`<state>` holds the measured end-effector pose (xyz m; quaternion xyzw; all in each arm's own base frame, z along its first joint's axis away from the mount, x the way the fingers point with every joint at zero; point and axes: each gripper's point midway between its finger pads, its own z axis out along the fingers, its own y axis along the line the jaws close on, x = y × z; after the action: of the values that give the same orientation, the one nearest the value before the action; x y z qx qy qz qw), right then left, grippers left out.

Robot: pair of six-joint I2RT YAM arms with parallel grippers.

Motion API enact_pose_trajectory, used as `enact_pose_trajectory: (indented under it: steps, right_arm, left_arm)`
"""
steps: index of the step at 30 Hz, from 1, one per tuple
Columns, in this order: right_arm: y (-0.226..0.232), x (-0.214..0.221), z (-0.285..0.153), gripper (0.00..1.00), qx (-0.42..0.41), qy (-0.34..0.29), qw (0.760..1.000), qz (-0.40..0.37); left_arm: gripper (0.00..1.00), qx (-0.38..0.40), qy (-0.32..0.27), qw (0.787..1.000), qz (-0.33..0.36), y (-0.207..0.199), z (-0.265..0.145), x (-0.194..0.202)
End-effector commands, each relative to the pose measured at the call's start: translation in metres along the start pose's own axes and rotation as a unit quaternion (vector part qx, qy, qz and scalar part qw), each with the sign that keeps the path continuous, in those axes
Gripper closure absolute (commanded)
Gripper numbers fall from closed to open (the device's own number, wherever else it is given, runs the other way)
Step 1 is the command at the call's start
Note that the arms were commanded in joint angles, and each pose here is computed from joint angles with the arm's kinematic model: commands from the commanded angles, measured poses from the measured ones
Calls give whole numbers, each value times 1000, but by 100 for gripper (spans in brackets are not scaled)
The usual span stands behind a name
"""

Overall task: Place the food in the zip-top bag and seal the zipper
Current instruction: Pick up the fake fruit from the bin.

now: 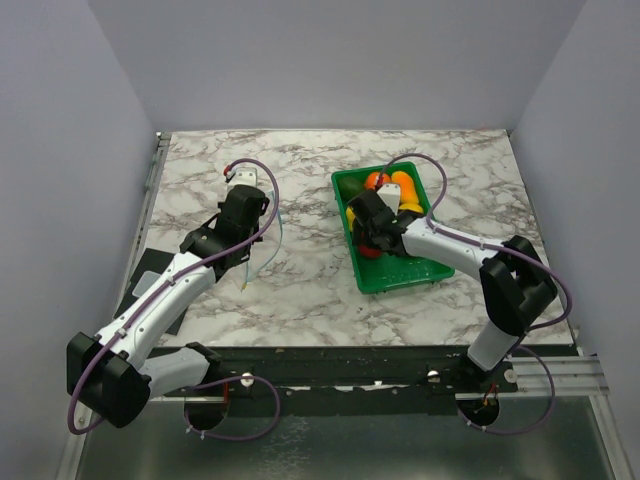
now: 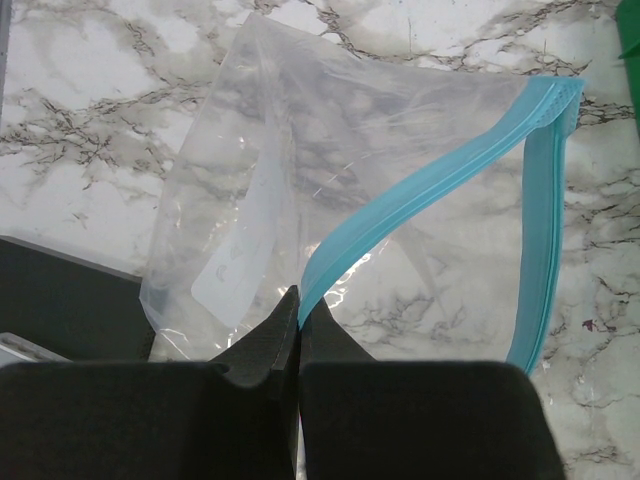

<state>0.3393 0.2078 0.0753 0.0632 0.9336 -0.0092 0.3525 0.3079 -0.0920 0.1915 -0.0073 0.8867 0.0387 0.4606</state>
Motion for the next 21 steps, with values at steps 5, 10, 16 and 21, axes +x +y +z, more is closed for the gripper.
enact_pose_trajectory:
  steps: [5, 10, 16, 21]
  right_arm:
    - [-8, 2, 3, 51, 11, -8, 1000, 10]
    - [-16, -12, -14, 70, 11, -28, 999, 11]
    - [-12, -32, -43, 79, -26, -47, 998, 12]
    - [3, -51, -76, 80, -99, -68, 993, 14]
  left_arm:
    - [100, 14, 7, 1000, 4, -5, 2, 4]
    - [100, 19, 9, 1000, 4, -7, 3, 4]
    - [100, 25, 12, 1000, 5, -9, 3, 5]
    - [100, 31, 16, 999, 5, -12, 4, 7]
